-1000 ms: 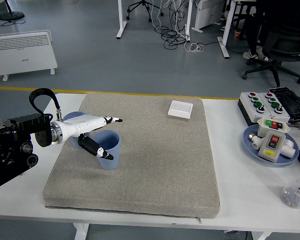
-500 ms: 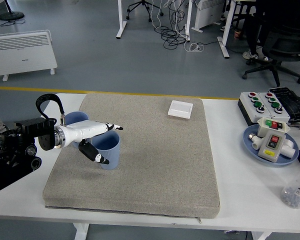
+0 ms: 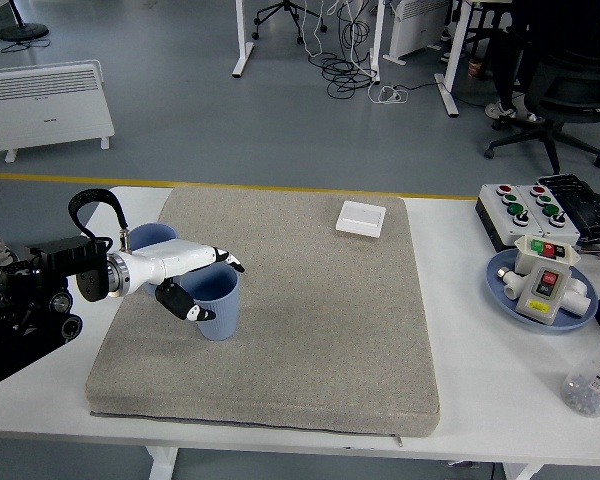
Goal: Push cup pick cup insert cup
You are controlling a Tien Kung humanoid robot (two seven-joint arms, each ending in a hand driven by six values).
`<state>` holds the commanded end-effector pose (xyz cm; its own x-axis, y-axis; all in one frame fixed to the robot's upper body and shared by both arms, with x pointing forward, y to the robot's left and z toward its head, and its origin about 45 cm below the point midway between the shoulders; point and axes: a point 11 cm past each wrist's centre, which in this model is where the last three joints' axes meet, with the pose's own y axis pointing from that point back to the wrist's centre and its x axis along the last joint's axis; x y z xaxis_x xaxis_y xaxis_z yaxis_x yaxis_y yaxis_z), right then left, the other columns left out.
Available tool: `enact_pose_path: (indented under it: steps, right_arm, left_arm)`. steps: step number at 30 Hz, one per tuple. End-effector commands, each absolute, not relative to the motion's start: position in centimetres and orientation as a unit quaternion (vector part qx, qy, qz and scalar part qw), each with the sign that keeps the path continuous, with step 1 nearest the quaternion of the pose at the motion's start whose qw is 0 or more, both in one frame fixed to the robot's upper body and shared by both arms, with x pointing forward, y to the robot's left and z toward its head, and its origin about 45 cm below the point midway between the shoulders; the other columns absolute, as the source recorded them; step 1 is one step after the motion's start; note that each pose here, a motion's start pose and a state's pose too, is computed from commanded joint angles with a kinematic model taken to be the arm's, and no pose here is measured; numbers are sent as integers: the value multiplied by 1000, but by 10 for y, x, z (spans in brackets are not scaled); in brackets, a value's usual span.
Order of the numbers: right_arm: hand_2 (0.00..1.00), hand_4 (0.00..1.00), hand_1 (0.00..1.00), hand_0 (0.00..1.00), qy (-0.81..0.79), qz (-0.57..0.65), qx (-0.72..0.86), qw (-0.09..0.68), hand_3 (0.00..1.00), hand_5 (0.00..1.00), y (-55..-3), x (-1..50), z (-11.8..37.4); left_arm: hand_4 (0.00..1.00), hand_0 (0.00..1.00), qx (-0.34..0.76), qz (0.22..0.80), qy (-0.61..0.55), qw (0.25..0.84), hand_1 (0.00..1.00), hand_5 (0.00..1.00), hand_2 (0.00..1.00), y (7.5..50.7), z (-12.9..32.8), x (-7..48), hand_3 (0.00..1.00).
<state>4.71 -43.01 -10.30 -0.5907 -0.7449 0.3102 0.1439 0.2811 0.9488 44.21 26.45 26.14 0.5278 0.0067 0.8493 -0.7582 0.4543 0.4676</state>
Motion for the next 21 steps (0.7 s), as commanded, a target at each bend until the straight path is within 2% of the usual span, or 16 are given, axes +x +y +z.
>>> enact_pose_path:
  steps: [2,3,8,9,15,21]
  right_arm:
    - [596,104,589,677,-695,-559,216,398,579,551,-430,47,-103]
    - [596,104,589,676,-695,-559,216,398,579,551,-430,47,-103]
    - [596,104,589,676,-695,-559,215,398,579,551,-431,46,-103]
    - [596,105,589,677,-695,-559,215,398,579,552,-431,45,-103]
    - [595,105,588,676,-696,-559,213,397,579,551,-431,44,-103]
    - [592,106,587,676,-698,-557,212,396,579,551,-434,45,-102]
  left_arm:
    - [488,563,454,257,-413,747,607,2,672,264,262,442,588]
    - [390,565,454,257,-413,747,557,2,575,264,262,442,498]
    - [390,565,455,266,-410,745,557,2,575,267,270,438,498]
    - [313,553,454,270,-408,744,514,2,505,266,273,437,450]
    - [321,556,441,304,-394,747,499,2,487,267,301,429,444]
    - [330,570,426,349,-429,716,489,2,478,271,372,420,432]
